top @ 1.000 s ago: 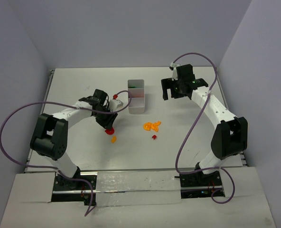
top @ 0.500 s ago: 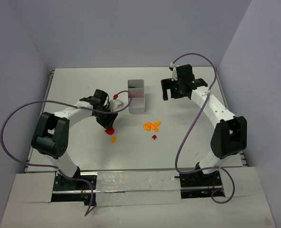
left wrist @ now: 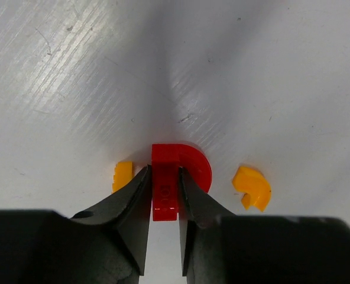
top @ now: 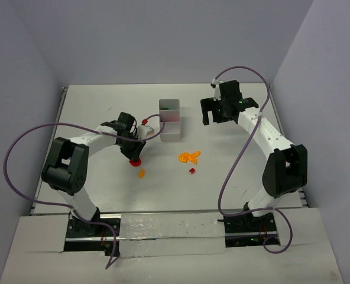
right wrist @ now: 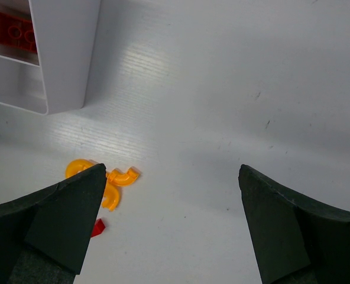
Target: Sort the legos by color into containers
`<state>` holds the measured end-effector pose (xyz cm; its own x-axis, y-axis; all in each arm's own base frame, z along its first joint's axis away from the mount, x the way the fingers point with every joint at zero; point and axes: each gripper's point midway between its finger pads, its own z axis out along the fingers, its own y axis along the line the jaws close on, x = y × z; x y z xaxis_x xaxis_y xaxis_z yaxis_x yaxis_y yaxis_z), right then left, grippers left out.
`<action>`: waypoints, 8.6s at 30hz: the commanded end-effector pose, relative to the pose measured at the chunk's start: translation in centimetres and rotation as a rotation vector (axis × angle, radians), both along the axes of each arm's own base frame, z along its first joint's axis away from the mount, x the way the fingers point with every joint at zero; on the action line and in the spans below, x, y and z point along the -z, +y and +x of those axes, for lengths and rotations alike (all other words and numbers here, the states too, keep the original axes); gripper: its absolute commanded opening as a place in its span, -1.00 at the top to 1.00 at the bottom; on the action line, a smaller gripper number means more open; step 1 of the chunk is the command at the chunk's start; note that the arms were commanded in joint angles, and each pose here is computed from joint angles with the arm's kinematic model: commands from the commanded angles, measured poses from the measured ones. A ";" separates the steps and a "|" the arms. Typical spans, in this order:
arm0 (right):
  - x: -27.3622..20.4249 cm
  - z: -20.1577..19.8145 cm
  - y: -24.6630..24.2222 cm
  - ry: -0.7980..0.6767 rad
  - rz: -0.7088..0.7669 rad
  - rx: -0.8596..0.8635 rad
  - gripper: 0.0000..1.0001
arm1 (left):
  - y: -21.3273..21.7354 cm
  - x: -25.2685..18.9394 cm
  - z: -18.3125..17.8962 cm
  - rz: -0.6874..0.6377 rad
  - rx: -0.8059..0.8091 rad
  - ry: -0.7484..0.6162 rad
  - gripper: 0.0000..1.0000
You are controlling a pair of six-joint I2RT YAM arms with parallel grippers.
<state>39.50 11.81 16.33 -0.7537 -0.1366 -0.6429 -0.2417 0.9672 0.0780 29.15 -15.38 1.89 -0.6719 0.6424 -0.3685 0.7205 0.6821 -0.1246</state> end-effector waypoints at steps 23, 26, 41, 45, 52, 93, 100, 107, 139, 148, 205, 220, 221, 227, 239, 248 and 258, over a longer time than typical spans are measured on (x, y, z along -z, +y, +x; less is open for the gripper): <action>-1.3 0.2 -0.1 -0.032 0.014 0.002 -1.00 | -9.4 -19.4 10.8 -0.281 0.003 -0.636 1.00; -1.3 0.2 -0.2 -0.034 0.011 0.005 -1.00 | -10.5 -19.3 12.5 -0.292 0.001 -0.737 1.00; -0.4 0.2 -0.4 -0.022 0.003 0.012 -1.00 | -14.1 -18.6 16.8 -0.252 0.011 -0.960 1.00; -0.3 0.2 -0.4 -0.020 0.001 0.011 -1.00 | -14.2 -17.7 17.3 -0.241 0.011 -0.967 1.00; -0.1 0.1 -0.4 -0.021 -0.002 0.010 -1.00 | -14.7 -16.1 17.7 -0.230 0.022 -0.953 0.96; 0.2 -3.3 1.8 0.016 0.052 -0.213 -0.95 | -15.3 -23.2 16.1 -0.395 -0.086 -0.910 0.07; 3.9 -10.9 5.2 0.180 0.061 -0.464 -0.63 | -9.8 -25.9 12.2 -0.542 -0.203 -0.688 0.09; 8.3 -16.5 9.5 0.309 -0.021 -0.617 -0.41 | -4.2 -25.0 7.3 -0.498 -0.283 -0.640 0.08; 9.3 -16.4 8.5 -0.154 -0.346 -1.818 -0.42 | -1.9 -24.6 4.1 -0.652 -0.079 -0.436 -0.07; 11.5 -15.6 8.8 -0.155 -0.385 -1.868 -0.25 | -0.8 -23.7 4.7 -0.641 -0.116 -0.428 -0.07; 1.2 3.6 15.7 -0.376 -0.435 -1.300 0.74 | 1.5 -21.1 8.8 -0.559 -0.287 -0.457 -0.14; 2.4 7.2 16.3 -0.387 -0.459 -1.239 0.64 | 1.9 -20.6 9.4 -0.547 -0.326 -0.448 -0.92; 2.3 7.2 16.4 -0.389 -0.459 -1.237 0.58 | 1.9 -20.6 9.4 -0.546 -0.325 -0.449 -0.93; 2.0 7.3 16.4 -0.406 -0.457 -1.220 -0.04 | 2.1 -20.6 9.5 -0.539 -0.331 -0.459 -0.94; -3.2 5.5 16.6 -0.470 -0.379 -1.167 -0.94 | 3.5 -15.6 8.3 -0.402 -0.275 -0.420 -0.69; -8.6 1.0 14.6 -0.483 -0.219 -1.000 -1.00 | 3.2 -7.6 5.5 -0.280 -0.211 -0.192 -0.44; -7.5 -0.8 7.2 -0.390 -0.131 -0.707 -1.00 | 0.8 -2.6 2.7 -0.151 -0.123 -0.055 -0.31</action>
